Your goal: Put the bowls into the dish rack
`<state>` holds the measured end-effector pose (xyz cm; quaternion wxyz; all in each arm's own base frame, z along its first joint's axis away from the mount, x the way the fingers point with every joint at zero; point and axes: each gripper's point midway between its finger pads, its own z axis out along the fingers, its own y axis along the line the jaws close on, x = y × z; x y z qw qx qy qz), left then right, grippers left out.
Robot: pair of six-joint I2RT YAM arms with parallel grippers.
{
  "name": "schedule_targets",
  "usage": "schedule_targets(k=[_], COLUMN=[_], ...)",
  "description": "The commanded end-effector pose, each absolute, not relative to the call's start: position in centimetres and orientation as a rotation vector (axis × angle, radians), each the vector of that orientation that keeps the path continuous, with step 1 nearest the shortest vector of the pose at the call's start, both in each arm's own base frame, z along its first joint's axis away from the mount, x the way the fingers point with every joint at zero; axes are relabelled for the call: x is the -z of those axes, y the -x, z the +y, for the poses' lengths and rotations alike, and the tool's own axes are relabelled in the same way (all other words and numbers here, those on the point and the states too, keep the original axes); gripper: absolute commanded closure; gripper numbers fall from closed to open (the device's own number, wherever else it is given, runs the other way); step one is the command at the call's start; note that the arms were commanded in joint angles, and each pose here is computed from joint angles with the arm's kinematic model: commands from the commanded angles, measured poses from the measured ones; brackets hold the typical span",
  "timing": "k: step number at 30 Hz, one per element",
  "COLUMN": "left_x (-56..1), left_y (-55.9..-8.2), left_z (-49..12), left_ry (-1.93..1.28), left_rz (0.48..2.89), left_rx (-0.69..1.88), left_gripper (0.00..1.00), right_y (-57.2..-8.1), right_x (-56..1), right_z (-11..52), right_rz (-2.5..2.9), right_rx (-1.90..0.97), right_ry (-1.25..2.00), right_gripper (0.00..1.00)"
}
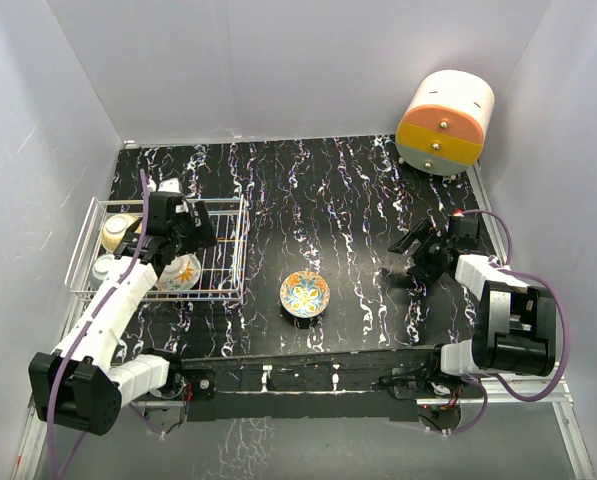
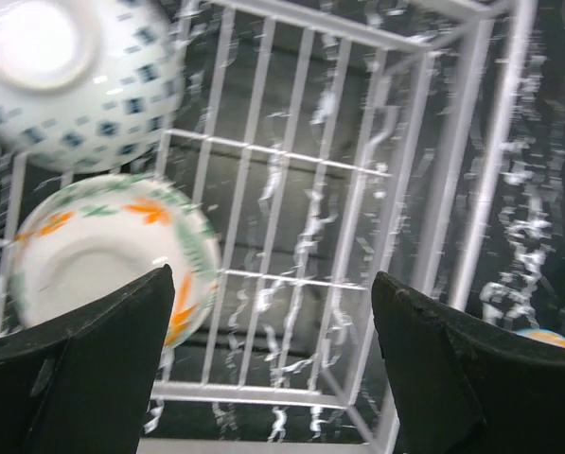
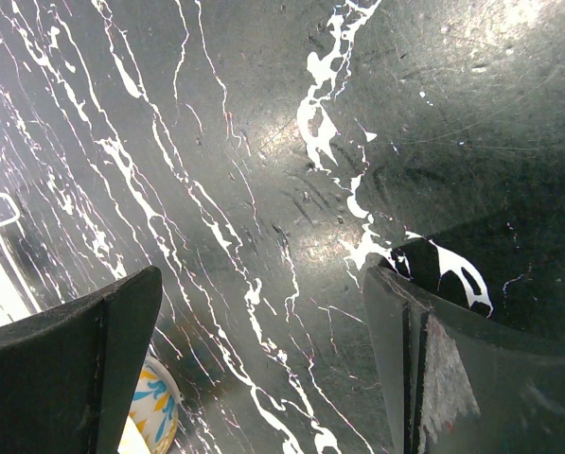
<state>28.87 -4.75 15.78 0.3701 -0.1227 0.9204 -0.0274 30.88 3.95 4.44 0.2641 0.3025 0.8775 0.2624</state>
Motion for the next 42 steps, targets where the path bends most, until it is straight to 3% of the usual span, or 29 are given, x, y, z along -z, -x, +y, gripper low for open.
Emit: schedule_targets(k=[1,9,26,36,42], left_x=[-17.8,-13.5,-10.6,-12.4,-14.7], left_y=[-30.8,-31.0,-28.1,-28.3,-29.2], left_z=[-9.6,-9.3,-1.6,-0.1,-1.6], left_ry=[0.197,0.249,0.389,0.414,0.405], left_rz=[2.282,2.381,2.457,2.397,2.300], left_rx=[0.378,0.330,-0.216,-0.310,-0.153], left_gripper=[0.18,0.17,0.13,0.12,0.12], right_y=[-31.4,-31.6,-31.5,-31.4,-31.4], right_x=[-4.8,-4.8,-4.9,-4.9,-4.9], right_z=[3.7,3.6,3.7,3.7,3.7], right_rz=[2.343,2.345,2.343,2.343,2.343], right_rx=[-0.698,-0.694,-0.701,-0.698,-0.699], right_ry=[-0.787,-0.790,-0.787,-0.783,-0.783], right_gripper=[0.09,0.09,0.09,0.09,0.09])
